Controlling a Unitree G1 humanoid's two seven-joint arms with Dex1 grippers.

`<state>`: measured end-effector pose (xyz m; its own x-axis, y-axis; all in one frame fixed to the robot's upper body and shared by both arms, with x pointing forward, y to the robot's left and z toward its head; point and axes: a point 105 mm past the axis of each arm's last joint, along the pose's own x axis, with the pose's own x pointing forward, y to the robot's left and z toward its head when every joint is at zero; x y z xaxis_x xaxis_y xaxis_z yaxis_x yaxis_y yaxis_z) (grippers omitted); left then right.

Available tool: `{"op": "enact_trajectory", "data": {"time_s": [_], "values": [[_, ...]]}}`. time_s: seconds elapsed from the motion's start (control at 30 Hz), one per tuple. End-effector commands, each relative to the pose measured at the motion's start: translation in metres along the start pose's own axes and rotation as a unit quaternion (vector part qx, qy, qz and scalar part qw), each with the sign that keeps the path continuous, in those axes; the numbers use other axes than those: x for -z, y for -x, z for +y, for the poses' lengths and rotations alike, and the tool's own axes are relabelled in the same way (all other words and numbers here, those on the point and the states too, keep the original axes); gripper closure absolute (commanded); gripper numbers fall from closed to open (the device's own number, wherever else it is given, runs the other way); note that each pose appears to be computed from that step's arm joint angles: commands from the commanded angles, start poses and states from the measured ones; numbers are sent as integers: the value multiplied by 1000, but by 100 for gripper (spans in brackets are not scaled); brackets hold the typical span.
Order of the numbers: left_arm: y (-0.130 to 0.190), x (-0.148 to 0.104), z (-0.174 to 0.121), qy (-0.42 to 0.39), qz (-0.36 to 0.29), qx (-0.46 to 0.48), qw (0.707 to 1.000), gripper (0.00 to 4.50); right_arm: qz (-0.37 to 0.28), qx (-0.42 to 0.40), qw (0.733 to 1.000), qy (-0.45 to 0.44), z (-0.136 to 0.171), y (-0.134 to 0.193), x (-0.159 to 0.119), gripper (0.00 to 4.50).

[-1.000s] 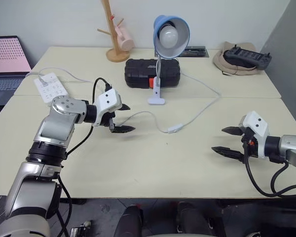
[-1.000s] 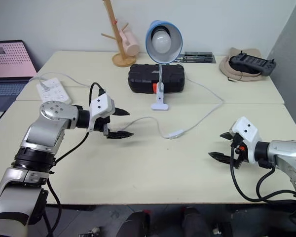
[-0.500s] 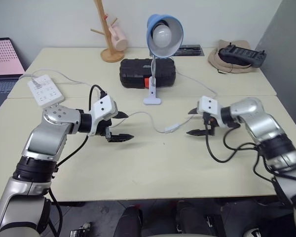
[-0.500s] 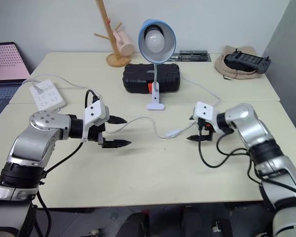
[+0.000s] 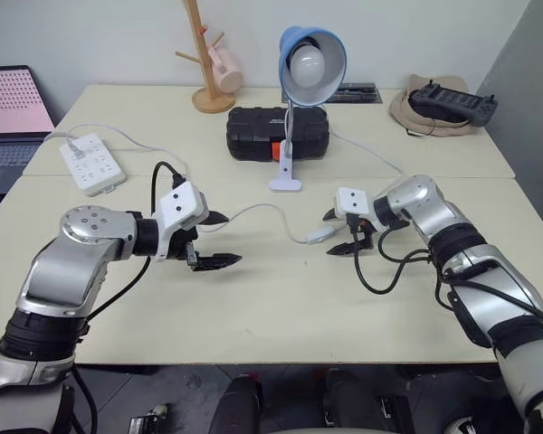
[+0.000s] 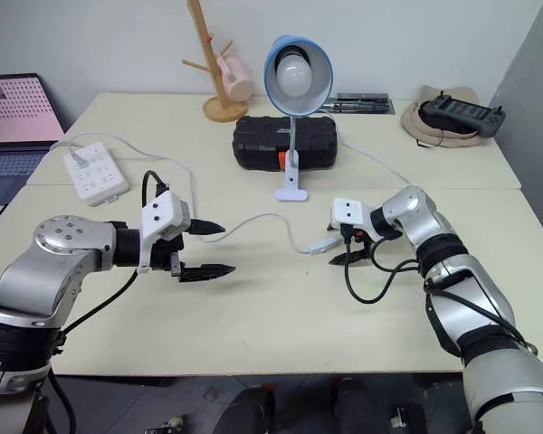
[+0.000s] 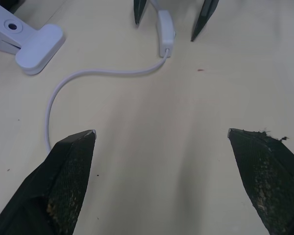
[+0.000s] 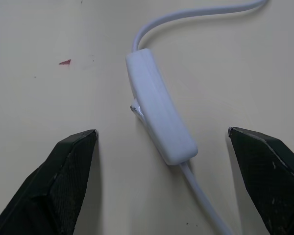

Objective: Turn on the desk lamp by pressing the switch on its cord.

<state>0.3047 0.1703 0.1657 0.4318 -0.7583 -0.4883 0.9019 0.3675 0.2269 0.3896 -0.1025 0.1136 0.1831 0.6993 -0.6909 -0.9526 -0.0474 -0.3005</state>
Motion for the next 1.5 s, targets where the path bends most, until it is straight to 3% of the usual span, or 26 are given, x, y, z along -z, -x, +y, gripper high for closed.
{"op": "enact_trajectory", "data": {"time_s": [0.03, 0.3, 0.47, 0.57, 0.73, 0.83, 1.0, 1.23, 1.5], "values": [[10, -11, 4, -21, -10, -15, 1000, 0, 13, -7, 1000, -9, 1, 6, 9, 48], [10, -12, 10, -27, -9, -15, 999, 0, -10, -34, 999, -17, 10, 3, 4, 254], [9, -13, 12, -29, -10, -14, 999, 0, -18, -29, 999, -32, 9, 6, 6, 355], [7, -13, 11, -29, -12, -12, 999, 0, -54, -29, 996, -70, 9, 8, -1, 411], [7, -14, 9, -9, -23, -5, 1000, 0, -93, -29, 987, -131, 10, 16, -6, 411], [9, -28, 8, 91, -98, 3, 991, 0, -181, -19, 952, -245, 7, 27, -24, 411], [2, -30, -11, 194, -142, 36, 970, 0, -272, -28, 896, -351, 19, 46, -55, 411], [-22, -55, -28, 321, -242, 102, 910, 0, -318, -63, 857, -400, 42, 60, -84, 411], [-42, -73, -32, 370, -291, 134, 872, 0, -317, -96, 850, -410, 62, 62, -94, 411]]}}
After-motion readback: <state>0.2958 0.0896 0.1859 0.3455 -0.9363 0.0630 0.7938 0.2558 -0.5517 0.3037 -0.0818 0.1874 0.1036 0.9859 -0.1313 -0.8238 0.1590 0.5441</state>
